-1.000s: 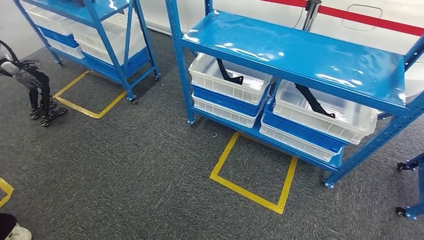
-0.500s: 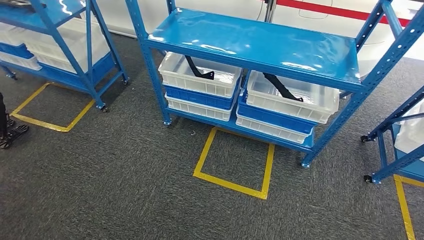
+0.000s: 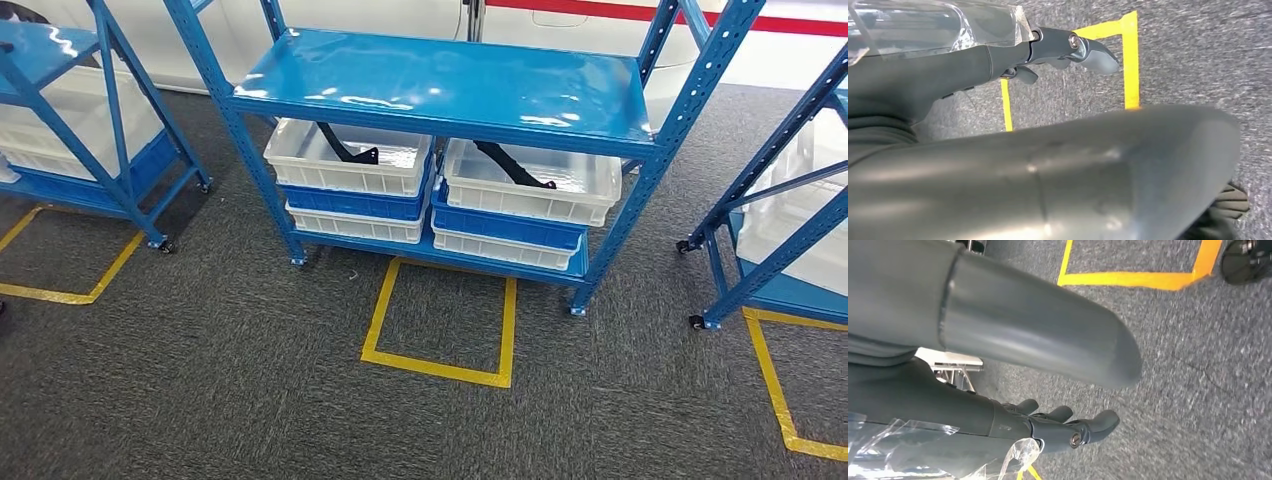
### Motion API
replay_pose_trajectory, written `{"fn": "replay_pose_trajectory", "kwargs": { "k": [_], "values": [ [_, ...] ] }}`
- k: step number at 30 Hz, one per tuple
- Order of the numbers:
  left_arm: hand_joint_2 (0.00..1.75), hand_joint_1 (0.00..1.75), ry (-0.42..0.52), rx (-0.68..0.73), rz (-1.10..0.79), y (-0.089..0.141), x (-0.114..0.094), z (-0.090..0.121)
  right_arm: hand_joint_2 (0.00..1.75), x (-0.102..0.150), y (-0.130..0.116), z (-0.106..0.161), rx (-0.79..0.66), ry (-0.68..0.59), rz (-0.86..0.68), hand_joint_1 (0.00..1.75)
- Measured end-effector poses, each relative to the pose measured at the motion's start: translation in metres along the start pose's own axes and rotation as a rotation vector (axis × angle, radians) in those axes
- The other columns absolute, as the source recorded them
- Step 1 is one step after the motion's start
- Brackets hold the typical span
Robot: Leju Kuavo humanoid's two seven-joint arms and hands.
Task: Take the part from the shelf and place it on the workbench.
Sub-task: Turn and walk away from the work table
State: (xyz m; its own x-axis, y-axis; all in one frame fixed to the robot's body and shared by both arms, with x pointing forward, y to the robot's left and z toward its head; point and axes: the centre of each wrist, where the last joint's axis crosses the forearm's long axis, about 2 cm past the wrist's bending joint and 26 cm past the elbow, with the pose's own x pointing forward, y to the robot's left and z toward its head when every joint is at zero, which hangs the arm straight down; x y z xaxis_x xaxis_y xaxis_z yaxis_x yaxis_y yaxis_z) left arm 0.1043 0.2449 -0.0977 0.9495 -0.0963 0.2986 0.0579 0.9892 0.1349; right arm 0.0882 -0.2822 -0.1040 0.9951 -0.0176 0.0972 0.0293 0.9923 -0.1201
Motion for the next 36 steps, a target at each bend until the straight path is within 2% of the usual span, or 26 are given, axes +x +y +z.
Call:
{"fn": "replay_pose_trajectory", "kwargs": {
  "k": [2, 3, 4, 6, 7, 23, 27, 31, 36],
  "values": [
    [0.00, 0.00, 0.000, -0.001, 0.000, 0.000, 0.000, 0.000, 0.87, 0.000, 0.000, 0.000, 0.000, 0.000, 0.006, 0.00],
    [0.44, 0.00, 0.001, -0.001, 0.000, 0.000, 0.000, 0.000, 0.87, 0.000, -0.001, 0.000, 0.000, 0.002, 0.009, 0.00],
    [0.87, 0.00, 0.003, -0.002, 0.000, 0.000, 0.000, 0.000, 1.31, -0.001, -0.001, 0.000, 0.000, 0.005, 0.012, 0.00],
    [1.75, 0.00, 0.015, -0.004, 0.002, 0.000, 0.000, 0.000, 1.31, -0.001, 0.000, 0.000, 0.002, 0.012, 0.018, 0.00],
    [1.75, 0.00, 0.022, -0.005, 0.004, 0.000, 0.000, 0.000, 1.75, -0.001, 0.000, 0.000, 0.003, 0.014, 0.020, 0.00],
    [1.75, 0.00, 0.085, -0.028, 0.036, -0.001, -0.003, 0.000, 1.75, -0.002, 0.002, 0.000, 0.031, 0.029, 0.021, 0.00],
    [1.75, 0.00, 0.096, -0.031, 0.017, -0.001, -0.011, 0.001, 1.75, -0.007, 0.002, 0.000, 0.029, 0.030, 0.044, 0.00],
    [1.75, 0.00, 0.089, -0.051, -0.015, -0.001, -0.019, 0.002, 1.75, -0.015, 0.002, -0.001, 0.037, 0.019, 0.083, 0.00],
    [1.75, 0.00, 0.061, -0.075, -0.040, 0.000, -0.019, 0.001, 1.75, -0.025, 0.002, -0.002, 0.050, 0.005, 0.116, 0.00]
  ]
}}
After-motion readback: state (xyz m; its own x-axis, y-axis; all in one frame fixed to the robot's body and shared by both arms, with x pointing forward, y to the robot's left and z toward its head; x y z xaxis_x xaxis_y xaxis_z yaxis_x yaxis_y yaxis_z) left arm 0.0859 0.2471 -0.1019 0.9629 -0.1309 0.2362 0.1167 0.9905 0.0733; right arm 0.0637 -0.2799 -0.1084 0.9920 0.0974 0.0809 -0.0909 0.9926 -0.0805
